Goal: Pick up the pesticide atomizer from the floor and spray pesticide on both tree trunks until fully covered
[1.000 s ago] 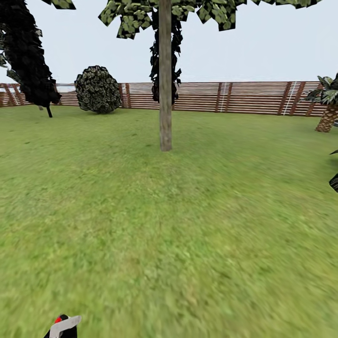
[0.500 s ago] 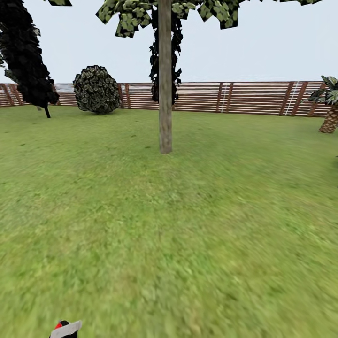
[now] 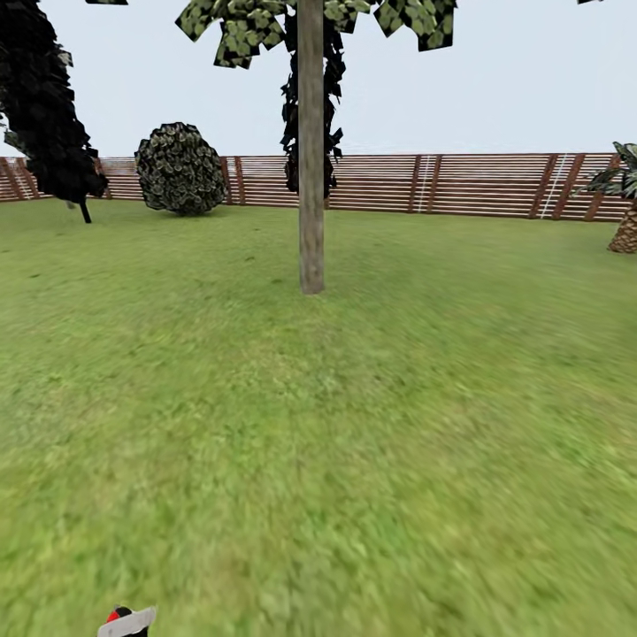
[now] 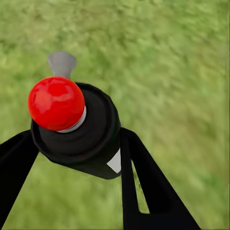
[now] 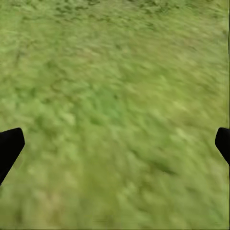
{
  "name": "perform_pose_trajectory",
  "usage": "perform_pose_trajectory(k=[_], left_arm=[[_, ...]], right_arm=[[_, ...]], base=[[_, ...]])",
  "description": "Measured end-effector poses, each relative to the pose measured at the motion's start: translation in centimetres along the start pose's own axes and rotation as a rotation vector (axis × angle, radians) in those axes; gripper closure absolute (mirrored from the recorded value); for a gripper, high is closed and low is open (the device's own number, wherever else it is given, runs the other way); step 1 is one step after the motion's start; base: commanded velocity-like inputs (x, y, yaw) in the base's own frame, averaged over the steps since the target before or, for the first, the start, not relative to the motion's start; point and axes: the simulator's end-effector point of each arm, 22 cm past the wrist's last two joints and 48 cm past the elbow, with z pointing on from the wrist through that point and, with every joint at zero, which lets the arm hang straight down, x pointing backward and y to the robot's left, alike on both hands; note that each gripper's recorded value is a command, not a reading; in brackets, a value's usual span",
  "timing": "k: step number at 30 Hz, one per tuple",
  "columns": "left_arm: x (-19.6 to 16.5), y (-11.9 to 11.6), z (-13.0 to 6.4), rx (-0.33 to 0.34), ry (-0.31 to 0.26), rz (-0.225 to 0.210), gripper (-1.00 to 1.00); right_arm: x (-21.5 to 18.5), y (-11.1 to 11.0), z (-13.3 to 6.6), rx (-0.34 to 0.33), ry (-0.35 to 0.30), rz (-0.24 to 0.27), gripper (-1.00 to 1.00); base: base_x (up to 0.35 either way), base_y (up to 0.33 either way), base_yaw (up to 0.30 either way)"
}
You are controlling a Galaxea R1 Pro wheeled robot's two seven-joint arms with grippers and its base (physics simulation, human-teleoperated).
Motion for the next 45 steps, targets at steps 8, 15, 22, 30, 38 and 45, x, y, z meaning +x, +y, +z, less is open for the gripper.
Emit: perform_pose_trajectory(k=[8,15,22,30,38,45], left_arm=[[0.8,-0.4,-0.2,0.012,0.017,0.005,1.00],[0.8,-0.4,-0.2,0.013,0.017,0.006,1.00],[0.8,-0.4,-0.2,0.013,0.018,0.007,1.00],[0.8,-0.4,-0.2,0.014,0.017,0.008,1.00],[0.9,-0.6,-0.3,0.016,0.018,0.008,1.00],[0.9,-0.6,-0.3,0.016,0.019,0.008,1.00]], right_arm=[[-5.6,-1.1,2.6,0.012,-0.144,-0.011,-1.00],[-4.9,-1.0,2.3,0.002,-0.128,-0.020,-1.00],[-4.8,-1.0,2.3,0.002,-0.125,-0.021,-1.00],[-4.7,-1.1,2.3,0.004,-0.120,-0.021,-1.00],[-0.9,-4.5,2.5,0.037,0.065,-0.054,-1.00],[-0.6,-4.5,2.5,0.039,0.077,-0.053,-1.00]], base=[[0.340,0.000,0.000],[0.340,0.000,0.000],[0.340,0.000,0.000],[0.340,0.000,0.000],[0.340,0.000,0.000],[0.340,0.000,0.000]])
